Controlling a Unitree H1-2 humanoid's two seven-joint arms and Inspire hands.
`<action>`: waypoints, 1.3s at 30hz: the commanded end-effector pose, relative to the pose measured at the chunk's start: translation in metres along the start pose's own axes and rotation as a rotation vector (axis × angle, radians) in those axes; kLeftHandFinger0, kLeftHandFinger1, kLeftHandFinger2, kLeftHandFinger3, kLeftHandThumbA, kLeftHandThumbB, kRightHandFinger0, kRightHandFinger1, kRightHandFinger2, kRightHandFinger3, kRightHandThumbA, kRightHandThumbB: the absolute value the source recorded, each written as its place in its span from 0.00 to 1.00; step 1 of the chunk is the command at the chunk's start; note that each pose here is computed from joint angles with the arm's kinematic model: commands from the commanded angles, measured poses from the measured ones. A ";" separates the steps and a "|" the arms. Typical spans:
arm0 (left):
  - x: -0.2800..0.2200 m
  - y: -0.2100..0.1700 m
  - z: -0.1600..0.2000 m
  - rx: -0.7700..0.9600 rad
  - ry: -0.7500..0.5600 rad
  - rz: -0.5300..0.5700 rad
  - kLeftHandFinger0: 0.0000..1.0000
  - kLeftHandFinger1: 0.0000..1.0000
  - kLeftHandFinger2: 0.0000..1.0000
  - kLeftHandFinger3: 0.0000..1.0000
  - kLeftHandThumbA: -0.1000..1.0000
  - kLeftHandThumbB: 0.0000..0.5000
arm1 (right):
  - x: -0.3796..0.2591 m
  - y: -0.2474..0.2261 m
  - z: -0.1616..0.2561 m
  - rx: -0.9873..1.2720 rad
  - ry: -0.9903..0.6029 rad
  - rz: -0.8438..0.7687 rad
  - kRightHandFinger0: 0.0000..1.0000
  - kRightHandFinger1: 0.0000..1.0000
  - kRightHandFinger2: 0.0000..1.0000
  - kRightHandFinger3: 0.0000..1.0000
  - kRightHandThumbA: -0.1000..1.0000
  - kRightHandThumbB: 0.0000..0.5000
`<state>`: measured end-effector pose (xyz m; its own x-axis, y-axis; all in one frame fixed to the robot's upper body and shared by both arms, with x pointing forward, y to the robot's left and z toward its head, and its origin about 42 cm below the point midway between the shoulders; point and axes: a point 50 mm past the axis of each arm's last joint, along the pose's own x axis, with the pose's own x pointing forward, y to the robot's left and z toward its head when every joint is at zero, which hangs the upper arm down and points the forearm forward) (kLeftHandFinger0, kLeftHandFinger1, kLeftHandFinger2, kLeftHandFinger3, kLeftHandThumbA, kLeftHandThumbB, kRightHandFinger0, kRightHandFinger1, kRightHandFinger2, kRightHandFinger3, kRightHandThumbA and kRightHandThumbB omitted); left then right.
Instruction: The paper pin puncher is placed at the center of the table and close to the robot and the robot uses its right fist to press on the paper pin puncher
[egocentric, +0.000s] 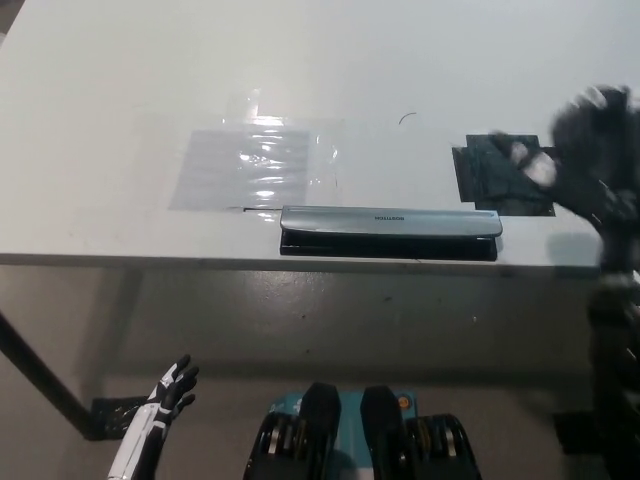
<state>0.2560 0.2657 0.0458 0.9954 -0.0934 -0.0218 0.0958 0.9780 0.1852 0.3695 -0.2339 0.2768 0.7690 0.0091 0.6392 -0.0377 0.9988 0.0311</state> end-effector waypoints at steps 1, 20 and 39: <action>0.017 0.008 0.026 0.012 -0.107 0.002 1.00 1.00 1.00 1.00 1.00 0.57 | -0.112 -0.039 0.123 0.036 -0.091 0.109 0.00 0.00 0.00 0.00 1.00 0.64; 0.018 0.003 0.027 0.027 -0.103 -0.008 1.00 1.00 1.00 1.00 1.00 0.62 | -0.246 -0.027 -0.004 -0.041 0.617 0.043 1.00 1.00 1.00 1.00 1.00 0.49; 0.004 -0.001 0.008 0.019 -0.065 -0.025 1.00 1.00 1.00 1.00 1.00 0.62 | -0.278 -0.021 -0.062 -0.019 0.692 0.082 1.00 1.00 1.00 1.00 1.00 0.75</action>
<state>0.2662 0.2624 0.0551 0.9940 -0.1086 0.0159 0.1035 0.9755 0.1941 0.1993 -0.2517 0.0460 0.9940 0.0843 -0.0690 -0.0813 0.9957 0.0449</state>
